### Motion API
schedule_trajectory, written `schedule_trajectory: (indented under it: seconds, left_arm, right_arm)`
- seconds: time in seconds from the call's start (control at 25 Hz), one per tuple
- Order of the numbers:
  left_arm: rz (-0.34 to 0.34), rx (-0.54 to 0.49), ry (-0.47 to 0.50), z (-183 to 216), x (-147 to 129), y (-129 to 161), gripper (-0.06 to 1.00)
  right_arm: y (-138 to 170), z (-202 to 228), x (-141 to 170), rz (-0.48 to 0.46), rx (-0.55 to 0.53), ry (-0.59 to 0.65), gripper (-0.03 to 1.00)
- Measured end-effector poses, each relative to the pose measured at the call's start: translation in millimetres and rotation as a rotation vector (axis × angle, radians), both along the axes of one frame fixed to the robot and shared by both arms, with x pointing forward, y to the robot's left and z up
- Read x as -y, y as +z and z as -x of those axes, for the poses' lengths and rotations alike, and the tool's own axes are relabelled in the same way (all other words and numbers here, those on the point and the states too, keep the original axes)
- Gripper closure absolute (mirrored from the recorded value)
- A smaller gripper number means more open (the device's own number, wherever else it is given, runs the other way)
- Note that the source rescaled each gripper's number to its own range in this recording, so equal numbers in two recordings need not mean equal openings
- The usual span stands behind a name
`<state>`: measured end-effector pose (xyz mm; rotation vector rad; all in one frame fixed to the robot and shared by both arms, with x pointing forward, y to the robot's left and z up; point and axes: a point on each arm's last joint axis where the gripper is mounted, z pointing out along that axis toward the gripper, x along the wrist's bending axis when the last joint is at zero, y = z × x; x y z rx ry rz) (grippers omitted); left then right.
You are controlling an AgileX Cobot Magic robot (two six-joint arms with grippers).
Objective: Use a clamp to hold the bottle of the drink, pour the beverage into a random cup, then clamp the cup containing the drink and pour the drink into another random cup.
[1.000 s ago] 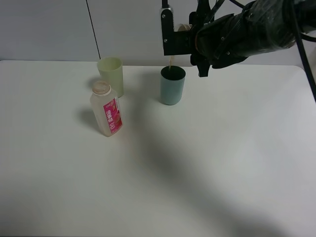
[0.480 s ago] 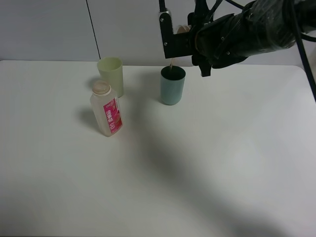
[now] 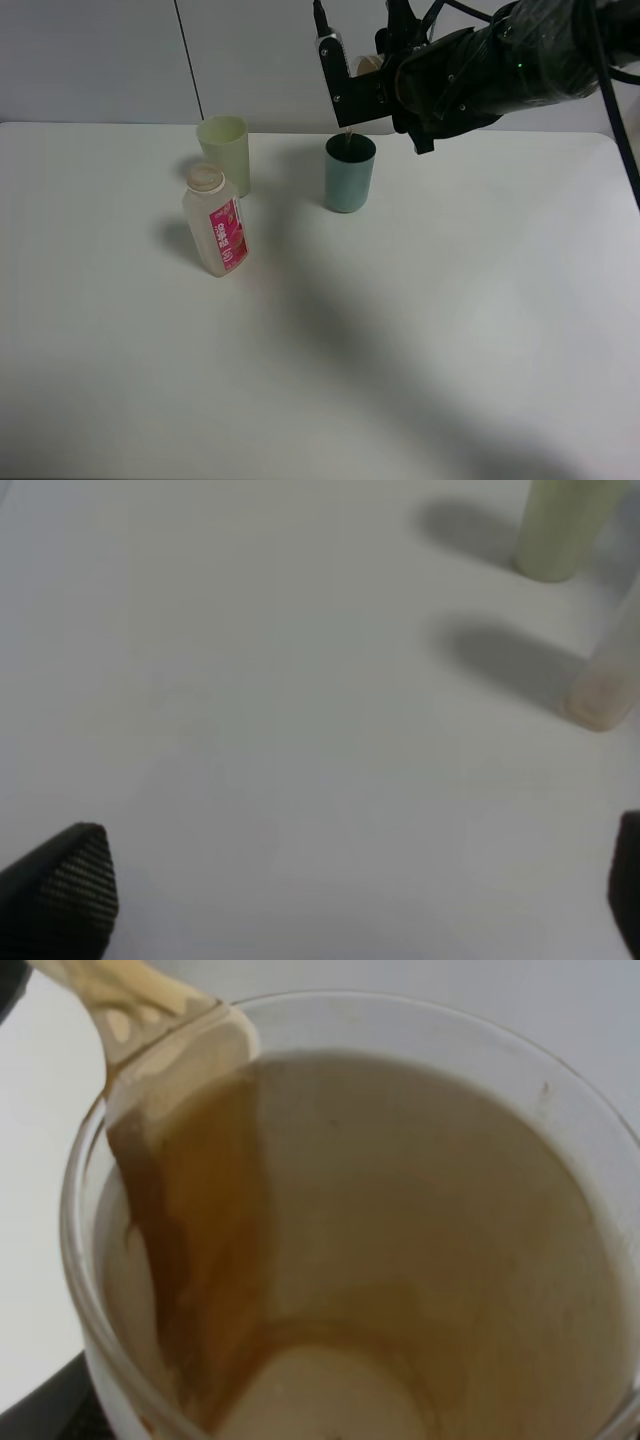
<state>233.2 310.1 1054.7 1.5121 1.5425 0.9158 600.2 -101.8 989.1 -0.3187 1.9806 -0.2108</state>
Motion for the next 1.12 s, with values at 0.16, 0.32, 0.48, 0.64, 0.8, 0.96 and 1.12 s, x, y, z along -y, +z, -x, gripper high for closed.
schedule_trajectory:
  seconds: [0.16, 0.32, 0.48, 0.64, 0.8, 0.96, 1.12]
  left_arm:
    - [0.0, 0.0, 0.0, 0.0, 0.0, 0.0, -0.06]
    - [0.0, 0.0, 0.0, 0.0, 0.0, 0.0, -0.06]
    - [0.0, 0.0, 0.0, 0.0, 0.0, 0.0, -0.06]
    - [0.0, 0.0, 0.0, 0.0, 0.0, 0.0, -0.06]
    - [0.0, 0.0, 0.0, 0.0, 0.0, 0.0, -0.06]
    - [0.0, 0.0, 0.0, 0.0, 0.0, 0.0, -0.06]
    - [0.0, 0.0, 0.0, 0.0, 0.0, 0.0, -0.06]
  right_arm:
    - [0.0, 0.0, 0.0, 0.035, 0.0, 0.016, 0.97]
    - [0.0, 0.0, 0.0, 0.085, 0.0, 0.039, 0.97]
    - [0.1, 0.0, 0.0, 0.155, 0.0, 0.071, 0.97]
    - [0.3, -0.1, -0.2, 0.231, 0.003, 0.107, 0.97]
    - [0.3, -0.2, -0.2, 0.251, 0.003, 0.116, 0.97]
    - [0.3, -0.2, -0.2, 0.182, 0.003, 0.085, 0.97]
    - [0.4, -0.2, -0.2, -0.111, 0.005, -0.048, 0.97]
